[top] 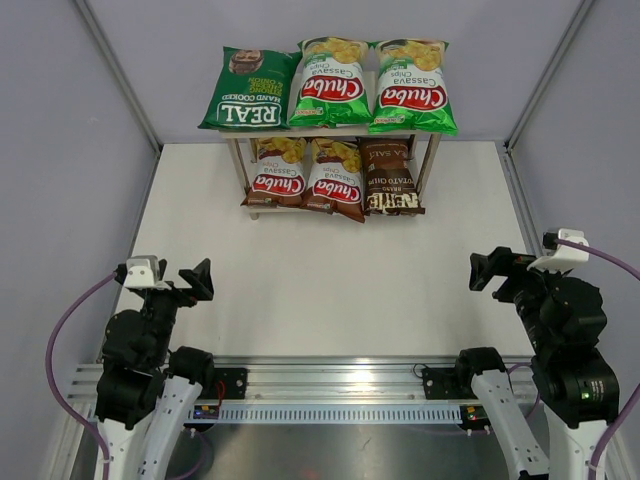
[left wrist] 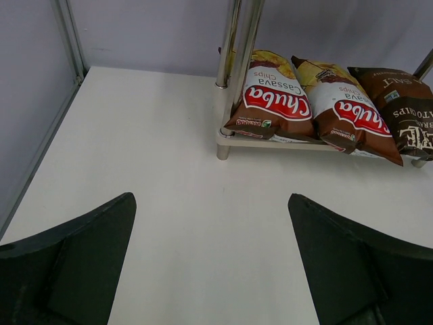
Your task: Place and organize the chips bags onto the shelf
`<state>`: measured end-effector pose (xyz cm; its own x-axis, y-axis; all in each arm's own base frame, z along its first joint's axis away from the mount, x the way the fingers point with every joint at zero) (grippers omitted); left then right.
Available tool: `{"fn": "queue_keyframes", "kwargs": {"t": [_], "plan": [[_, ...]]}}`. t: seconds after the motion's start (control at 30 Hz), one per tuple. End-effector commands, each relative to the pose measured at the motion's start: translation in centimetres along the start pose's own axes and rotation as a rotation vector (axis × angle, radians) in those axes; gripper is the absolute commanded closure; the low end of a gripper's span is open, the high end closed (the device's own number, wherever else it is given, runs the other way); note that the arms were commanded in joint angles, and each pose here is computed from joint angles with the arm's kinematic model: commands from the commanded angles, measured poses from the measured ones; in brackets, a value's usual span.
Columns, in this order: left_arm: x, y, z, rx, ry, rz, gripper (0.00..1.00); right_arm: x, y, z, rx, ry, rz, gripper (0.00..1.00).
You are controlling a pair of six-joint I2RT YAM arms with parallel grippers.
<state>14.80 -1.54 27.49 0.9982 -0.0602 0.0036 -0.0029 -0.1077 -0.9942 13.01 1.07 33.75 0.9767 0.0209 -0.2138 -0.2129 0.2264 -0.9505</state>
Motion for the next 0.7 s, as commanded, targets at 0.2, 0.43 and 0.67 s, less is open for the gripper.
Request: {"fn": "queue_keyframes", "kwargs": {"t": [0.2, 0.43, 0.67], "plan": [[0.4, -0.5, -0.5, 0.018, 0.030, -0.015, 0.01, 0.3, 0.4, -0.6, -0.032, 0.024, 0.001, 0.01], [0.6, -0.5, -0.3, 0.013, 0.015, -0.012, 0.01, 0.4, 0.0, 0.2, -0.008, -0.015, -0.012, 0.01], [0.7, -0.4, -0.2, 0.013, 0.010, -0.008, 0.01, 0.9, 0.4, 0.3, -0.010, -0.018, 0.014, 0.00]]}}
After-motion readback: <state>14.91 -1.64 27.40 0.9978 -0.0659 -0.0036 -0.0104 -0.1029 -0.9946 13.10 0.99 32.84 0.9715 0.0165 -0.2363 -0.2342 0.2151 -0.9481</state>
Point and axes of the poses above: each gripper's point midway between its finger pads, its own x axis out along the fingers, its own z axis along the line the jaws close on, y = z × x, the point moved 3 cm from there along -x, back along the fingers, and after that the axes turned 2 degrees about x, right-handed, at the moved point
